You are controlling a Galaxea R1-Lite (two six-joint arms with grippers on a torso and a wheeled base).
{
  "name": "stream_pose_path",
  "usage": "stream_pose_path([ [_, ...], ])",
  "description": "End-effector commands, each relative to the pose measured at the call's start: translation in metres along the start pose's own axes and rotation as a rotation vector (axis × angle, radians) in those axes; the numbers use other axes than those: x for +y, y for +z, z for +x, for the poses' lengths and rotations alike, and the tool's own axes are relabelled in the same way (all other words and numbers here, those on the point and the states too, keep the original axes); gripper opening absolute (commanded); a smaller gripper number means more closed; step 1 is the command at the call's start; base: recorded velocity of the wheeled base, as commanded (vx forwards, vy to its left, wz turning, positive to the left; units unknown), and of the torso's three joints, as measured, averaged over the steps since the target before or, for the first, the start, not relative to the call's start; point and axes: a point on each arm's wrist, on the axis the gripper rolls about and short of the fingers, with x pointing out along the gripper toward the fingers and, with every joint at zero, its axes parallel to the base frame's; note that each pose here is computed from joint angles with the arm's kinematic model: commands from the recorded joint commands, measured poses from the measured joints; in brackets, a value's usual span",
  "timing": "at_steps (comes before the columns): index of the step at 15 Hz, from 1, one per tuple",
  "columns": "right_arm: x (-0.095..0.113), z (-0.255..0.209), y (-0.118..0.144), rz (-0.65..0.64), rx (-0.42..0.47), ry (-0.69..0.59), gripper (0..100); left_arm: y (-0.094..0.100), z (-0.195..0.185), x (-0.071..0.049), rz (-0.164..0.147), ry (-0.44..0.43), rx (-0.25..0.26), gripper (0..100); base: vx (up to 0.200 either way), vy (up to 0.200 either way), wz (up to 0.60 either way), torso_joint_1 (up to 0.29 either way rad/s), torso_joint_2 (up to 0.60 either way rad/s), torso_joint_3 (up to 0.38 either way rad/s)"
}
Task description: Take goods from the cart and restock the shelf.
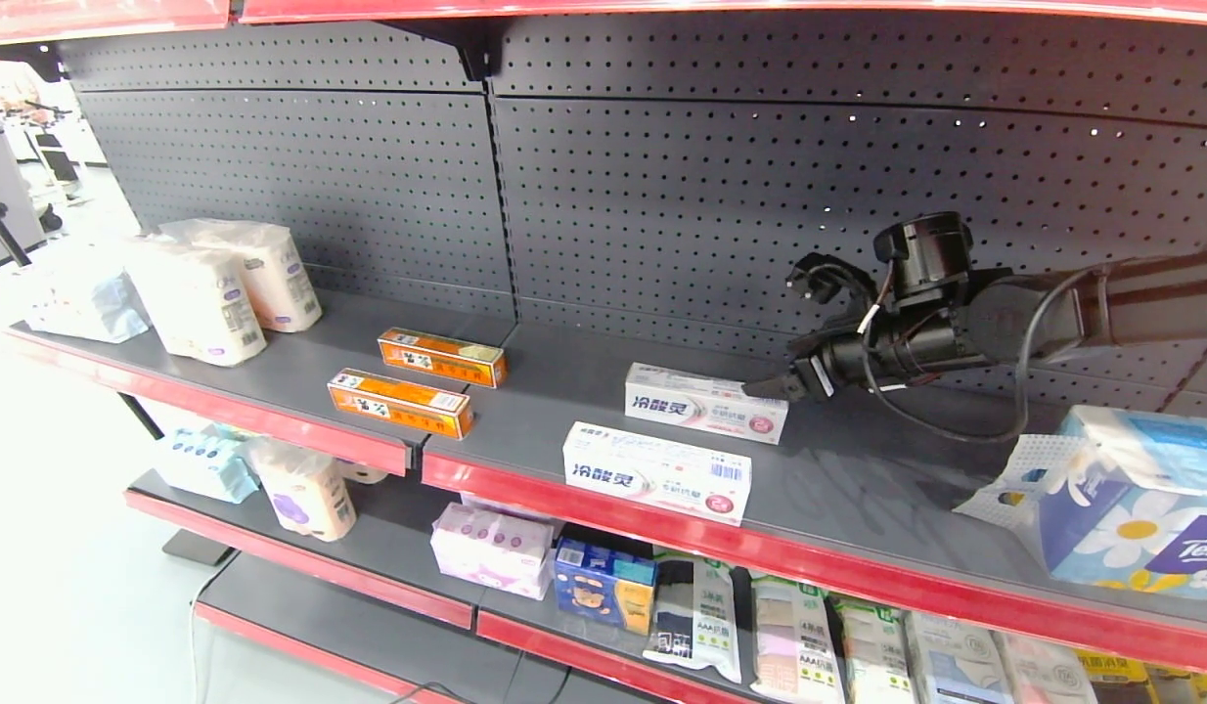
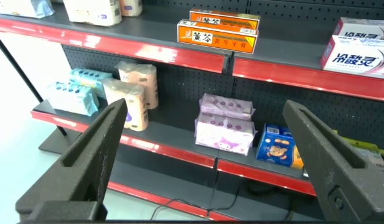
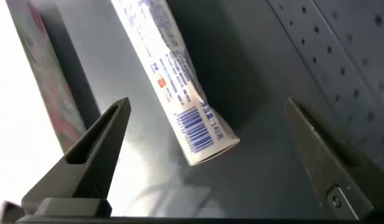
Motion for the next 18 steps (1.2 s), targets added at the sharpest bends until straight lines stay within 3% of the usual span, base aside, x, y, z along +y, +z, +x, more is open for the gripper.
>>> stream_pose_path([
  [1,0.001,-0.007,0.002,0.07,0.006,-0.044,100,0.0,0.0,0.0,0.0,0.001,0.002,100,0.0,0.0,0.0,0.0,0.0,0.0],
  [6,-0.003,-0.017,0.001,0.129,0.02,-0.112,100,0.0,0.0,0.0,0.0,0.001,0.002,100,0.0,0.0,0.0,0.0,0.0,0.0],
  [12,-0.009,-0.016,-0.012,0.207,0.109,-0.308,100,0.0,0.0,0.0,0.0,0.001,0.002,100,0.0,0.0,0.0,0.0,0.0,0.0],
  [18,-0.011,-0.012,-0.016,0.26,0.141,-0.387,100,0.0,0.0,0.0,0.0,0.001,0.002,100,0.0,0.0,0.0,0.0,0.0,0.0],
])
